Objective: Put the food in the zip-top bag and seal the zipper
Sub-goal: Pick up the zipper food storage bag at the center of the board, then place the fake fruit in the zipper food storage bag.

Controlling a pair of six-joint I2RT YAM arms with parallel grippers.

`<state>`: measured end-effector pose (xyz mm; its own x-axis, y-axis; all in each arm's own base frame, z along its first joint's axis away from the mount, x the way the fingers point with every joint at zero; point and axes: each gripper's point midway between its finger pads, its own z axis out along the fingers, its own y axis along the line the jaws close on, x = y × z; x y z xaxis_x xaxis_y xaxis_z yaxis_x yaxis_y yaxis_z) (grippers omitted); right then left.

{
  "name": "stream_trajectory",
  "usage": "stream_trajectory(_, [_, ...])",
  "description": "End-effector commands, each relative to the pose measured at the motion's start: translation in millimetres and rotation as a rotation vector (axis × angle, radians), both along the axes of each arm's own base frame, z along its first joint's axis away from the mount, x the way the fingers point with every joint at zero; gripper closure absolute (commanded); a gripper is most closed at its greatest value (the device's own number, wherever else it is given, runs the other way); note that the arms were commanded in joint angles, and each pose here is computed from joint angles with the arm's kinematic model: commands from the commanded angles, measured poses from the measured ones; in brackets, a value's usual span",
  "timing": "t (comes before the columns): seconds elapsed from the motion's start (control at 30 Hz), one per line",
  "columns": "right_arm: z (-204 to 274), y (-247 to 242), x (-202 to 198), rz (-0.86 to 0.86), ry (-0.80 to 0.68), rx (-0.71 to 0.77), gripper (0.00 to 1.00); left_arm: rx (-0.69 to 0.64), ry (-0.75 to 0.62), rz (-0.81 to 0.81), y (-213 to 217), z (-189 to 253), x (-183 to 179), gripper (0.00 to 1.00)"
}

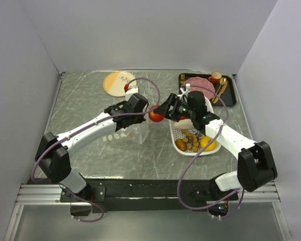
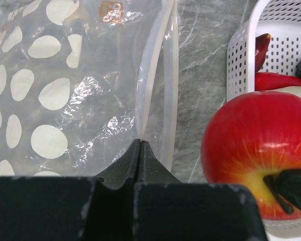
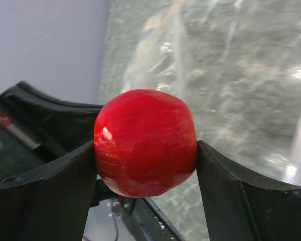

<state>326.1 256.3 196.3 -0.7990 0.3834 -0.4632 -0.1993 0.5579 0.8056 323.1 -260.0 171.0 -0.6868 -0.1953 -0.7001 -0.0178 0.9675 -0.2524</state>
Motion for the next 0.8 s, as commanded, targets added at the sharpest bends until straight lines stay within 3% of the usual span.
stream_trajectory(0.0, [26, 16, -2, 0.049, -0.049, 0.127, 1.00, -0.072, -0.058, -0.017, -7, 26, 2, 0.99])
stream_trajectory(0.57, [-5, 51, -10, 0.144, 0.032, 0.093, 1.00, -0.150, -0.096, -0.042, -14, 46, -1, 0.99])
stream_trajectory(0.77, [-16, 53, -6, 0.136, 0.047, 0.020, 1.00, -0.185, -0.136, -0.064, -11, 60, -7, 0.99])
